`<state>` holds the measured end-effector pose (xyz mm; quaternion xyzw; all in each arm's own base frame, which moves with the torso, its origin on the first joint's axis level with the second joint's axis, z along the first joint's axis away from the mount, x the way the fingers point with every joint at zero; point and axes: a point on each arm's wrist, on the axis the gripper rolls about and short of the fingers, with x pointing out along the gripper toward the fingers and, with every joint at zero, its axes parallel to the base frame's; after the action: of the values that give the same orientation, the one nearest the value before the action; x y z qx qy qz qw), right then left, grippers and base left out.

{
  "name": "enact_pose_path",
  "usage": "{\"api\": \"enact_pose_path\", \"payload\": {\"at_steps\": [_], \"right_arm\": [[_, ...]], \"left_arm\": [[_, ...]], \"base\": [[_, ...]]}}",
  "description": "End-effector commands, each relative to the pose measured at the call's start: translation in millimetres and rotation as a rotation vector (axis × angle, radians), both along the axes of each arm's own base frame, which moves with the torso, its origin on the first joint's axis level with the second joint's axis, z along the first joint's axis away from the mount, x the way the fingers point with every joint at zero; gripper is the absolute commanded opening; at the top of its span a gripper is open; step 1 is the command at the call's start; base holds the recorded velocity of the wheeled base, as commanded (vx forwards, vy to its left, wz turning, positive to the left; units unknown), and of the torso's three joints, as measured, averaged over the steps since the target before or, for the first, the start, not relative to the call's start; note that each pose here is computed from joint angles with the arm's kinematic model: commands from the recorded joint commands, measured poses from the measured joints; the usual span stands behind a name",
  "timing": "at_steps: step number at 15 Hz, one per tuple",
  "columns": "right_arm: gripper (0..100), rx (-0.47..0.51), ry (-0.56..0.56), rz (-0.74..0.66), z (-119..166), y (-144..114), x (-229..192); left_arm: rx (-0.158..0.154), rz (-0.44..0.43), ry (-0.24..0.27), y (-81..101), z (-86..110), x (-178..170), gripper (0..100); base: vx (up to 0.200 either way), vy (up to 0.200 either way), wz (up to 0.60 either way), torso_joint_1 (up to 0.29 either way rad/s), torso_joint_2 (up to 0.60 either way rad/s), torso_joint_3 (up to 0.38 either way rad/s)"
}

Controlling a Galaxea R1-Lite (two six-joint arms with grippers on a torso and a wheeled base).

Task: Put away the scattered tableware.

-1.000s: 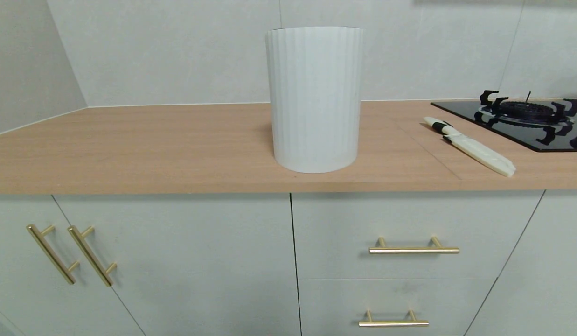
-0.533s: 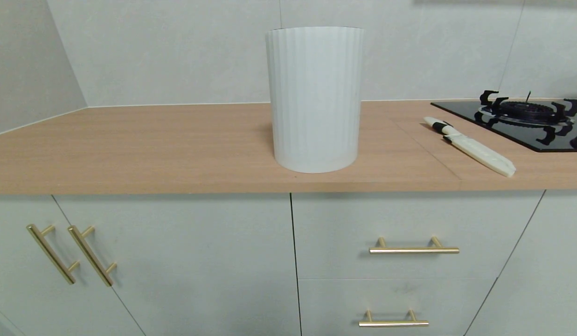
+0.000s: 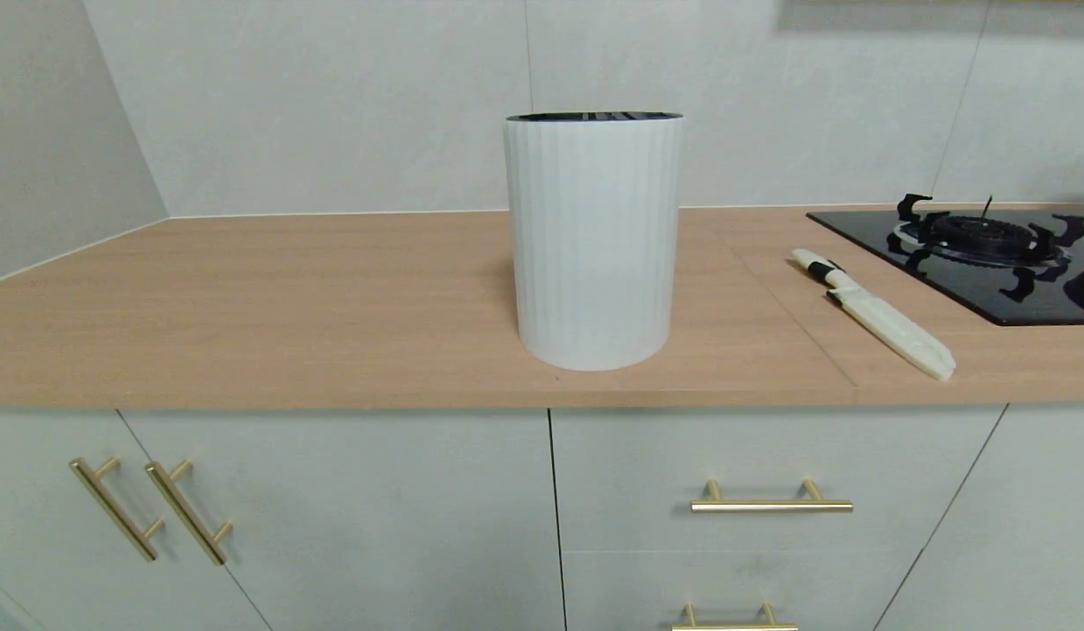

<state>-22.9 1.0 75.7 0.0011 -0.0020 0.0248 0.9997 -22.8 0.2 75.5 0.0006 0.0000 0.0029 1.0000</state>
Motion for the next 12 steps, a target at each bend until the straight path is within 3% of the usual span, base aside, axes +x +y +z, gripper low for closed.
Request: {"api": "enact_pose_path", "payload": {"at_steps": [1, 12], "right_arm": [[100, 0.001, 0.001, 0.001, 0.1, 0.0, 0.1], [100, 0.001, 0.001, 0.001, 0.1, 0.0, 0.1]], "left_arm": [[0.0, 0.0, 0.0, 0.0, 0.0, 0.0, 100], [0.0, 0.0, 0.0, 0.0, 0.0, 0.0, 100]], "base": [[0.0, 0.0, 0.0, 0.1, -0.5, -0.295], [0.0, 0.0, 0.0, 0.186, -0.47, -0.293]]}}
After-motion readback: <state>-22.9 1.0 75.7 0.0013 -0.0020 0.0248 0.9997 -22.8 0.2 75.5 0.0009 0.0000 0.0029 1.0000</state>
